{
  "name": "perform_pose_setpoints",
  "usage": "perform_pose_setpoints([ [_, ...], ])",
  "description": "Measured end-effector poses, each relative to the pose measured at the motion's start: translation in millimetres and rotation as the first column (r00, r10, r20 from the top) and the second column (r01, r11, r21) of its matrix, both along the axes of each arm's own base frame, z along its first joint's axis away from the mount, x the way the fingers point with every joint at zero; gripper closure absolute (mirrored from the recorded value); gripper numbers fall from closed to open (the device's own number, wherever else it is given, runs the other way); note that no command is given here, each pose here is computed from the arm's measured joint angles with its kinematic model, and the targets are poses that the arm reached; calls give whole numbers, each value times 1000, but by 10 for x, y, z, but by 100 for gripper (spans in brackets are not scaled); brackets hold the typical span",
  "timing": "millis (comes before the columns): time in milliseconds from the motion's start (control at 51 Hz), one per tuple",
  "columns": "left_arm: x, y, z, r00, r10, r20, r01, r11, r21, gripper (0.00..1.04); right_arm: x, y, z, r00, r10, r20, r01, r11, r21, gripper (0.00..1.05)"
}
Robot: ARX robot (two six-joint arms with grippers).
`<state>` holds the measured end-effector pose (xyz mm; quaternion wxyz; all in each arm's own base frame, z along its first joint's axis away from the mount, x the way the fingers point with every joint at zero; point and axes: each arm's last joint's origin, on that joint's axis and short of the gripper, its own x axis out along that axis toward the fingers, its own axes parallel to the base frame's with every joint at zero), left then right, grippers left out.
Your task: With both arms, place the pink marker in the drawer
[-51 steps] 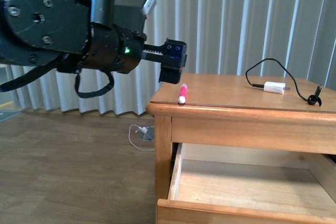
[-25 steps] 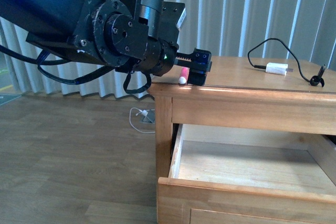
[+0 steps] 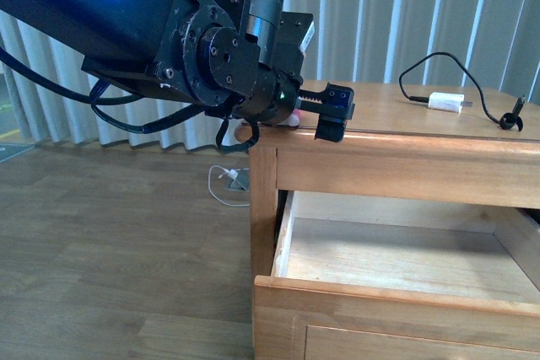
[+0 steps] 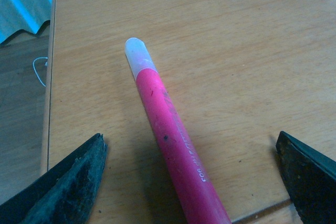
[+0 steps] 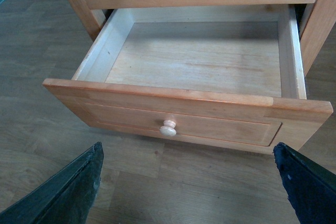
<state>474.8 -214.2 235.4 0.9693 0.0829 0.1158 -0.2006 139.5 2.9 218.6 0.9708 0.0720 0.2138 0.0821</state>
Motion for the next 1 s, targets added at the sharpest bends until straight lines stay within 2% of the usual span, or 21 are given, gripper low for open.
perform_pose_setpoints([
  [255,15,-5,10,1000,6,-17,-6,1000,26,8,0,0,0,1000,0,0,0,1000,0,8],
  [432,-3,-44,0,1000,1,-22,-1,999,33,45,0,0,0,1000,0,0,0,1000,0,8],
  [707,-55,20,-14,1000,5,-16,-5,999,35,87,0,0,0,1000,0,0,0,1000,0,8],
  [785,-87,70,-1,1000,-8,-7,8,999,33,90,0,0,0,1000,0,0,0,1000,0,8],
  [1001,-327,242,91,987,-159,29,157,986,62,90,0,0,0,1000,0,0,0,1000,0,8],
])
